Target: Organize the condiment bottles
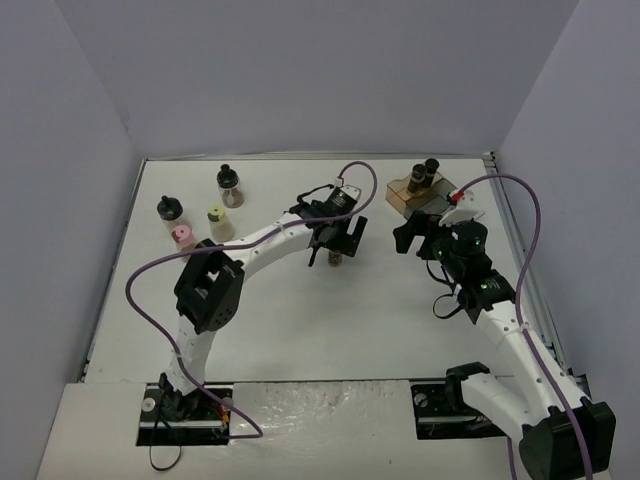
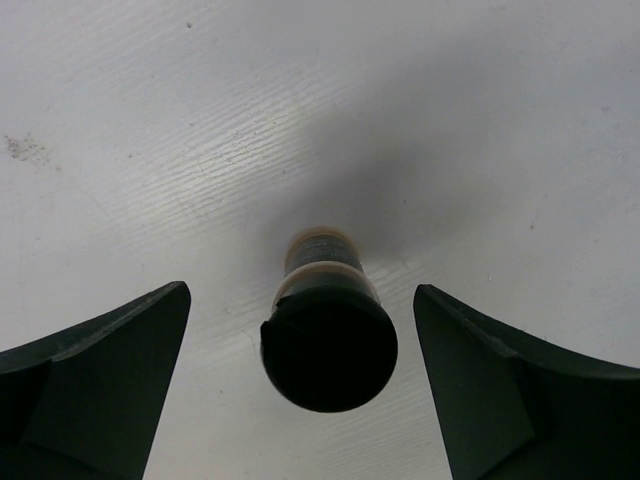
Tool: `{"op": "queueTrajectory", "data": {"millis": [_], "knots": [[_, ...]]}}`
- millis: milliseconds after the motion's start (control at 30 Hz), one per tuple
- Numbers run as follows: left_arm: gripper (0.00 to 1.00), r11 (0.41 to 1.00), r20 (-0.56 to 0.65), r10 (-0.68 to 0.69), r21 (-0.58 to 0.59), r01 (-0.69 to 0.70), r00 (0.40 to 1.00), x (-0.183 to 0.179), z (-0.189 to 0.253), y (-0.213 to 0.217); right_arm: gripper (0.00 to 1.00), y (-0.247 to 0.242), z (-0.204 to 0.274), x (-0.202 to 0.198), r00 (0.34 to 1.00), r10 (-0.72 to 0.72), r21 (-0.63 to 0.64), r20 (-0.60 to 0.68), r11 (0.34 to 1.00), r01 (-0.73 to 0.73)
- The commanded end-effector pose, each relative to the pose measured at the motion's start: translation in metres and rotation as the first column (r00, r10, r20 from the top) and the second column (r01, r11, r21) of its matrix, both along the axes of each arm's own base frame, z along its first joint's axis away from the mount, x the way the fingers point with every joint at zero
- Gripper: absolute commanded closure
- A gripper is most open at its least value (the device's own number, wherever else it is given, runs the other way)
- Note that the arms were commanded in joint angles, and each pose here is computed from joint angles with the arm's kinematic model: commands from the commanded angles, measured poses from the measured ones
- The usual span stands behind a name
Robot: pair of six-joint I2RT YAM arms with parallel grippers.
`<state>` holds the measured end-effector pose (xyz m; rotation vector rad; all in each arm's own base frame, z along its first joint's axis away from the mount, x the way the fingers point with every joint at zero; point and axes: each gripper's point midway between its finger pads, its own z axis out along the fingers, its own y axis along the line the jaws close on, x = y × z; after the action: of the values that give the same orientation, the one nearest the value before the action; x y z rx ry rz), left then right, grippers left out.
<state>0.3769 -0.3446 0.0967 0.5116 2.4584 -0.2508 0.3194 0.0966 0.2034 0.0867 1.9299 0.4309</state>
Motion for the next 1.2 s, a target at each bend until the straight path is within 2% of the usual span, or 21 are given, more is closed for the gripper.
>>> {"op": "queueTrajectory", "data": {"millis": [0, 200, 333, 467, 633, 867, 1033, 1167], "knots": [[0.03, 0.992, 0.174, 0.038, -0.125, -0.016, 0.984, 0.007, 0.1, 0.008, 0.0, 0.009, 0.022, 0.01, 0.995, 0.053, -0.026, 0.082, 0.998, -0.051], [0.03, 0.968, 0.261, 0.137, -0.239, -0.073, 0.956, 0.006, 0.161, 0.052, 0.0, 0.029, 0.02, 0.024, 0.989, 0.126, -0.058, 0.076, 0.991, -0.121], [0.03, 0.942, 0.295, 0.247, -0.298, -0.156, 0.923, -0.006, 0.189, 0.112, 0.0, 0.059, 0.01, 0.033, 0.974, 0.22, -0.104, 0.052, 0.971, -0.213], [0.03, 0.93, 0.312, 0.307, -0.299, -0.214, 0.899, -0.032, 0.196, 0.163, 0.0, 0.104, -0.01, 0.038, 0.937, 0.349, -0.204, -0.003, 0.917, -0.342], [0.03, 0.928, 0.335, 0.332, -0.283, -0.242, 0.882, -0.061, 0.191, 0.201, 0.01, 0.147, -0.033, 0.047, 0.898, 0.439, -0.291, -0.036, 0.855, -0.43], [0.03, 0.943, 0.325, 0.327, -0.178, -0.283, 0.887, -0.091, 0.151, 0.24, 0.05, 0.179, -0.065, 0.069, 0.881, 0.469, -0.325, -0.057, 0.826, -0.461], [0.03, 0.937, 0.309, 0.341, -0.184, -0.296, 0.888, -0.095, 0.138, 0.246, 0.14, 0.186, -0.093, 0.075, 0.878, 0.466, -0.331, -0.111, 0.815, -0.475], [0.03, 0.926, 0.307, 0.368, -0.206, -0.316, 0.877, -0.091, 0.141, 0.255, 0.3, 0.187, -0.105, 0.075, 0.88, 0.457, -0.328, -0.128, 0.818, -0.472]]}}
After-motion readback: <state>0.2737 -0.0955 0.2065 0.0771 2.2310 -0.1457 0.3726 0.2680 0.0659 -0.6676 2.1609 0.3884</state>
